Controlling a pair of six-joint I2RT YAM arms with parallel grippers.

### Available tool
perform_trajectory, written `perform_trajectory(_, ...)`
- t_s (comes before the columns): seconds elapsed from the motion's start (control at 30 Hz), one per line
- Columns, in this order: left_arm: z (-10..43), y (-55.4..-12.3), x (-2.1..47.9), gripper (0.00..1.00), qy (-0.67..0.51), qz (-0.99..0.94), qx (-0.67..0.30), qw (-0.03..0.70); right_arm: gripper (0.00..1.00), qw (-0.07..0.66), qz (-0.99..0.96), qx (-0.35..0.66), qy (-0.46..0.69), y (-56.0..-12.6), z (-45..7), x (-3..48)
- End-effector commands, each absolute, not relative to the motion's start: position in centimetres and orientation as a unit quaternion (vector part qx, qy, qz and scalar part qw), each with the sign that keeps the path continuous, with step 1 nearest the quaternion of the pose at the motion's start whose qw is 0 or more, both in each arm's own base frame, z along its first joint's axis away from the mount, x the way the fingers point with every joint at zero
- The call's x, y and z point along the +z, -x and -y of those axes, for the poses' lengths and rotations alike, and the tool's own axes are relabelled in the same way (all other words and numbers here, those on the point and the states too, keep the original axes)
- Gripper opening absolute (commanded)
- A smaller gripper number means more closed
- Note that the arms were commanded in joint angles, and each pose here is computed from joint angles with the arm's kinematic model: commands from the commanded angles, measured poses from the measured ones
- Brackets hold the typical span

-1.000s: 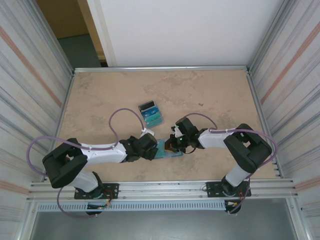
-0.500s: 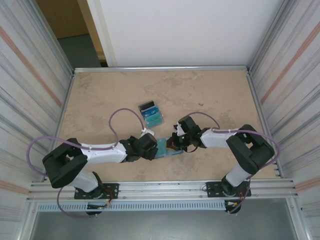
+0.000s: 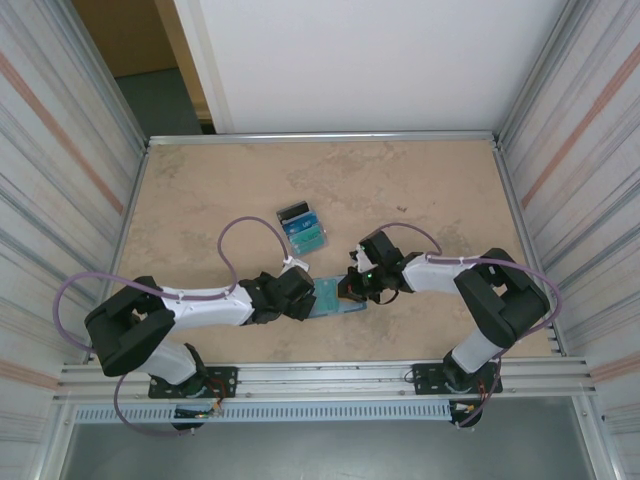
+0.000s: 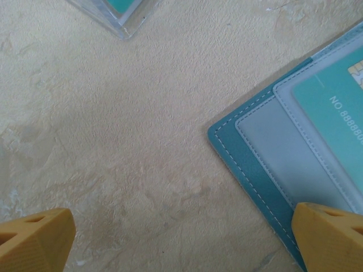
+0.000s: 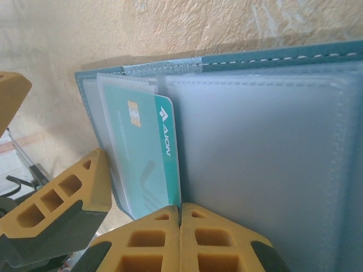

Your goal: Take the credit cards out of the card holder

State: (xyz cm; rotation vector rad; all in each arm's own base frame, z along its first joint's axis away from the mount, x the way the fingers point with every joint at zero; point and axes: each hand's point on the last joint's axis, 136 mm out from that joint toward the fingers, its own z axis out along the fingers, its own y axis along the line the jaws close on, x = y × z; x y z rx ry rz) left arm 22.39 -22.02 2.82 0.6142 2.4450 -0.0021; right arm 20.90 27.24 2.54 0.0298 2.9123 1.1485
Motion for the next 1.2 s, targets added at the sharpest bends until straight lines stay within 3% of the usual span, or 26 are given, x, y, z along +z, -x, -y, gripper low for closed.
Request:
perform_trajectory(0.0,21.7,-22.6,3.2,0.99,-0.232,-0.923,0.013,0.307,0.04,0.004,-0.933,0.36,0.0,-20.8,-26.7,3.1)
perform_trajectory(0.47,25.0,-24.6,6.6,0.99,-0.25,-0.9,-0.035,0.356,0.05,0.007,-0.936,0.353,0.003,-21.2,-26.6,3.2)
perform_trajectory(1.17,24.6,-24.7,3.0,0.99,-0.281,-0.912,0.013,0.299,0.04,0.007,-0.938,0.347,-0.013,-21.3,-25.6,2.9)
